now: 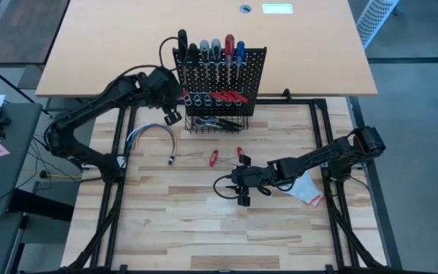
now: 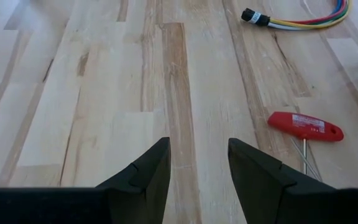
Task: Hang tools onto peg board
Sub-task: Hang the red allen wrench on the pegboard
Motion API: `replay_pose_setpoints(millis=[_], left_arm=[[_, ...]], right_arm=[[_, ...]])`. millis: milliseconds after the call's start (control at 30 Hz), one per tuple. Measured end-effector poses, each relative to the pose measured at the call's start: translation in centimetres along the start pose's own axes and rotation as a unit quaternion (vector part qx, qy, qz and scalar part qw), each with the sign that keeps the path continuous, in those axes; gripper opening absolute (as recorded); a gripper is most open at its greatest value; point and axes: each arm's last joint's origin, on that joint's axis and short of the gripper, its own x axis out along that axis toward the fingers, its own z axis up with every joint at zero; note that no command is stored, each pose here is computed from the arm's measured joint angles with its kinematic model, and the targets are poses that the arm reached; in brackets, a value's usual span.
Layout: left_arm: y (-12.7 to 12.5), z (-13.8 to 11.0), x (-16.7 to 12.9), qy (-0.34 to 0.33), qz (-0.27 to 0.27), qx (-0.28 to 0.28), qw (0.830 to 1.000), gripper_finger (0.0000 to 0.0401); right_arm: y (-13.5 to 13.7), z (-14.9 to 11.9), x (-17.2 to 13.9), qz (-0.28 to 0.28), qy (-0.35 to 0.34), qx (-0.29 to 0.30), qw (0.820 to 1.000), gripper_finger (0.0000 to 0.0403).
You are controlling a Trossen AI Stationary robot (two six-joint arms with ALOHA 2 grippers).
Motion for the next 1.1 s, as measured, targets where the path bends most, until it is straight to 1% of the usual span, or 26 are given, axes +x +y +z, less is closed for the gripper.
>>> replay_pose_setpoints(millis=[133, 233, 433, 533, 667, 767, 867, 1100], left_arm=[[0.4, -0.1, 0.7, 0.013, -0.008, 0.004, 1.000, 0.0043], [0.3, 0.1, 1.4, 0.017, -0.023, 0.009, 1.000, 0.0043], [0.2, 0.5, 3.7, 0.045, -0.033, 0.020, 0.998, 0.0045], [0.0, 0.7, 4.7, 0.057, -0.035, 0.026, 0.997, 0.0063], [-0.2, 0.5, 4.9, 0.067, -0.041, 0.037, 0.996, 0.0108], [-0.1, 0.4, 4.4, 0.066, -0.043, 0.039, 0.996, 0.0136], [0.1, -0.1, 3.3, 0.064, -0.041, 0.037, 0.996, 0.0153], [0.7, -1.9, -0.3, 0.056, -0.037, 0.015, 0.998, 0.0160]], right_arm=[[0.0, 0.0, 0.0, 0.000, 0.000, 0.000, 1.000, 0.0166], [0.0, 0.0, 0.0, 0.000, 0.001, 0.000, 1.000, 0.0166], [0.0, 0.0, 0.0, 0.000, 0.001, 0.000, 1.000, 0.0166], [0.0, 0.0, 0.0, 0.000, 0.000, 0.000, 1.000, 0.0166], [0.0, 0.0, 0.0, -0.001, 0.001, -0.001, 1.000, 0.0166], [0.0, -0.1, 0.0, -0.001, 0.002, -0.001, 1.000, 0.0166], [0.0, -0.1, 0.0, -0.001, 0.003, -0.001, 1.000, 0.0166], [-0.1, -0.2, 0.0, -0.005, 0.011, -0.004, 1.000, 0.0166]])
